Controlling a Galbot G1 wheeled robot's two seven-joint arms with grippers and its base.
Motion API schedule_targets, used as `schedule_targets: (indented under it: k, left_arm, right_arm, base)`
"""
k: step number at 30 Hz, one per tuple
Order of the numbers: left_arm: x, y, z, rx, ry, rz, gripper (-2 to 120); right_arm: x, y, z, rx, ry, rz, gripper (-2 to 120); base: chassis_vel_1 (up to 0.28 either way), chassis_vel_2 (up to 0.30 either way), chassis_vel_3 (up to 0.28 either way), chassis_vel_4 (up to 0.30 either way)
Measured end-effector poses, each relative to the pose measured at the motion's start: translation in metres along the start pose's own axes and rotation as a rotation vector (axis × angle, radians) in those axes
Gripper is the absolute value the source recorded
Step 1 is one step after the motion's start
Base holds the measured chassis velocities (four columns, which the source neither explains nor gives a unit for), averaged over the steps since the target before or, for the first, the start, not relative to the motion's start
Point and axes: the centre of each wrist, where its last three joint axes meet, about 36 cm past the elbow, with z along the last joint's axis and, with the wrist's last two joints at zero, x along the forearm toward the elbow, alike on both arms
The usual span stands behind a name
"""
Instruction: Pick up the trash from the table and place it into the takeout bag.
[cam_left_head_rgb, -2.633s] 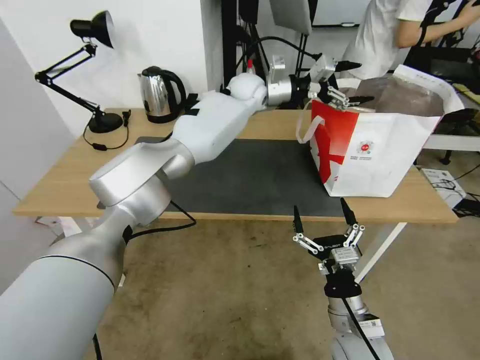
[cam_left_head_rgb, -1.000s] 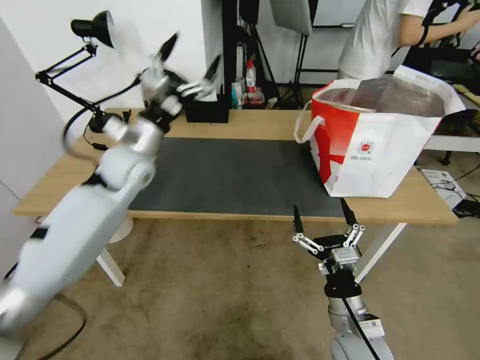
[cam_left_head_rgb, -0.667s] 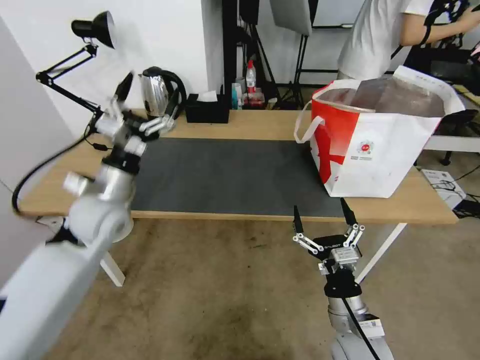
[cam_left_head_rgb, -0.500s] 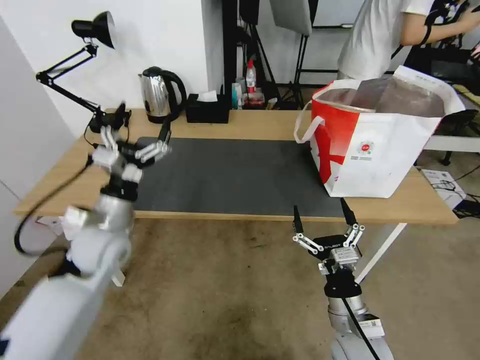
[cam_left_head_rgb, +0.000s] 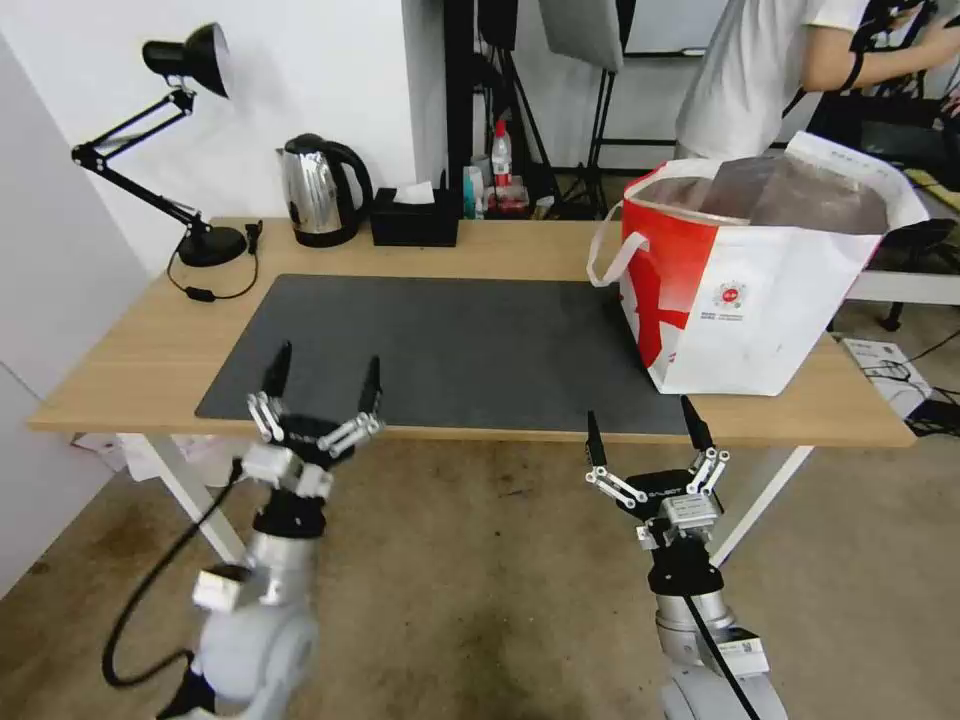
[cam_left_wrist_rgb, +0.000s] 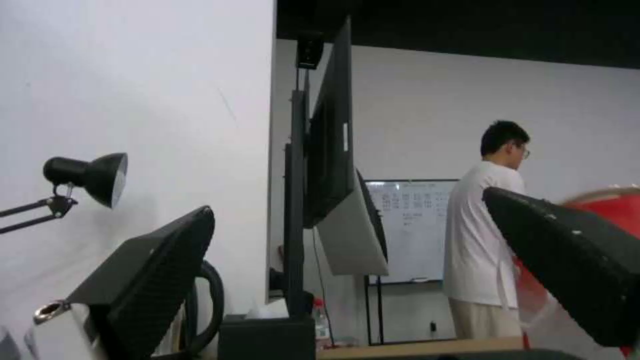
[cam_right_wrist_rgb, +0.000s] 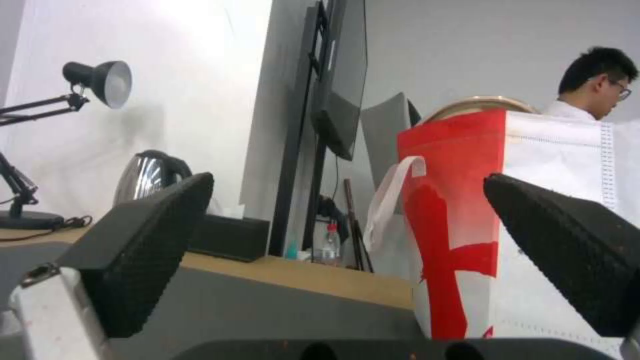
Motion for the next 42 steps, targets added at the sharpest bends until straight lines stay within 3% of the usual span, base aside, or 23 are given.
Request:
schedule_targets:
  k: [8, 15, 42]
  left_arm:
    - [0.02, -0.023, 0.005, -0.02, -0.035, -0.002, 100]
    - [0.023, -0.026, 0.004, -0.058, -0.034, -0.017, 100]
    - [0.034, -0.03, 0.017, -0.043, -0.011, -0.023, 100]
  right_arm:
    - [0.0, 0.0, 0.0, 0.0, 0.0, 0.0, 100]
    - [0.0, 0.0, 0.0, 0.0, 0.0, 0.0, 100]
    - [0.0, 0.0, 0.0, 0.0, 0.0, 0.0, 100]
  base:
    - [0.0, 0.0, 0.0, 0.0]
    - [0.0, 0.0, 0.0, 0.0]
    - [0.0, 0.0, 0.0, 0.0]
